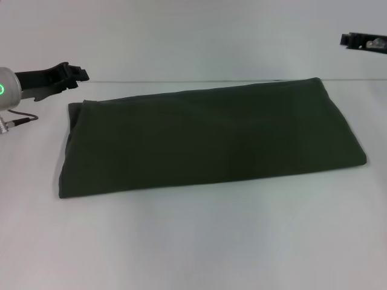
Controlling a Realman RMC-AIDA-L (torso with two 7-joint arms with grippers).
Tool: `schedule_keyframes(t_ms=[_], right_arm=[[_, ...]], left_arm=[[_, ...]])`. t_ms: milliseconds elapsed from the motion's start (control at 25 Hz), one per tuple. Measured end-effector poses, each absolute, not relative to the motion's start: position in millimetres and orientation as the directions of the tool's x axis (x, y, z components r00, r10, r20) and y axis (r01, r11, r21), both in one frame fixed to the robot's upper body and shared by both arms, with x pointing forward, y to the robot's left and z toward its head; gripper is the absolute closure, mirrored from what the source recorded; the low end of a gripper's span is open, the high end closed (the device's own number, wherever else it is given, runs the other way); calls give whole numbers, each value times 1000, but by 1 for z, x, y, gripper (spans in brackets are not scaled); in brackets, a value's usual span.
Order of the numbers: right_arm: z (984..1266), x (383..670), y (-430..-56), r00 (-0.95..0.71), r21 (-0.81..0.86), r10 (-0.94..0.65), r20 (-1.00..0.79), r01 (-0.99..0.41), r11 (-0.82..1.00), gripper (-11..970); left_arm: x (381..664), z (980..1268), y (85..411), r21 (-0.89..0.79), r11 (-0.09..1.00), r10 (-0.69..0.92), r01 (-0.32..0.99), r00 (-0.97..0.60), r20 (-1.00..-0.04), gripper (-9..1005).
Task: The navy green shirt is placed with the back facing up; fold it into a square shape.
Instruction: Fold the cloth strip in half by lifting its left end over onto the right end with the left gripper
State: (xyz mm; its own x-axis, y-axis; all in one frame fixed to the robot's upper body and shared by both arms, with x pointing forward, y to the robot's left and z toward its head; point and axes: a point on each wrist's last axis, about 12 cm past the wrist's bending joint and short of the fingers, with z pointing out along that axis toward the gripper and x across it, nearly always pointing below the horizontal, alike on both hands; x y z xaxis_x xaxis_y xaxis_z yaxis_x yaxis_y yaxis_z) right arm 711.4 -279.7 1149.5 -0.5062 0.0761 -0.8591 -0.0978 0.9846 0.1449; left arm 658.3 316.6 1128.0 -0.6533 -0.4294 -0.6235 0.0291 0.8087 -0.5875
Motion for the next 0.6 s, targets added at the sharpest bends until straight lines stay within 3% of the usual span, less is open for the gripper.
schedule_keyframes(t_ms=[160,280,360,480,600], right_arm=[[1157,702,-302,-526,223,141,-839,-96,970,756],[1150,679,-322,-562,329,233,-794,-76,941,631],[1130,645,-340,-592,449,339,-731,-44,892,547],[1118,624,-350,-605,521,400,-688,-29,853,299],[1102,598,-359,-626,614,466,-625,-25,789,231]], left_arm=[[645,1127,327,-639,769,-468,30,-654,-594,757],[626,1126,339,-691,720,-496,56,-654,-571,529],[601,1121,349,-755,648,-511,97,-680,-526,482],[581,1116,355,-809,579,-525,106,-711,-468,411],[553,1104,364,-877,478,-563,57,-746,-355,340]])
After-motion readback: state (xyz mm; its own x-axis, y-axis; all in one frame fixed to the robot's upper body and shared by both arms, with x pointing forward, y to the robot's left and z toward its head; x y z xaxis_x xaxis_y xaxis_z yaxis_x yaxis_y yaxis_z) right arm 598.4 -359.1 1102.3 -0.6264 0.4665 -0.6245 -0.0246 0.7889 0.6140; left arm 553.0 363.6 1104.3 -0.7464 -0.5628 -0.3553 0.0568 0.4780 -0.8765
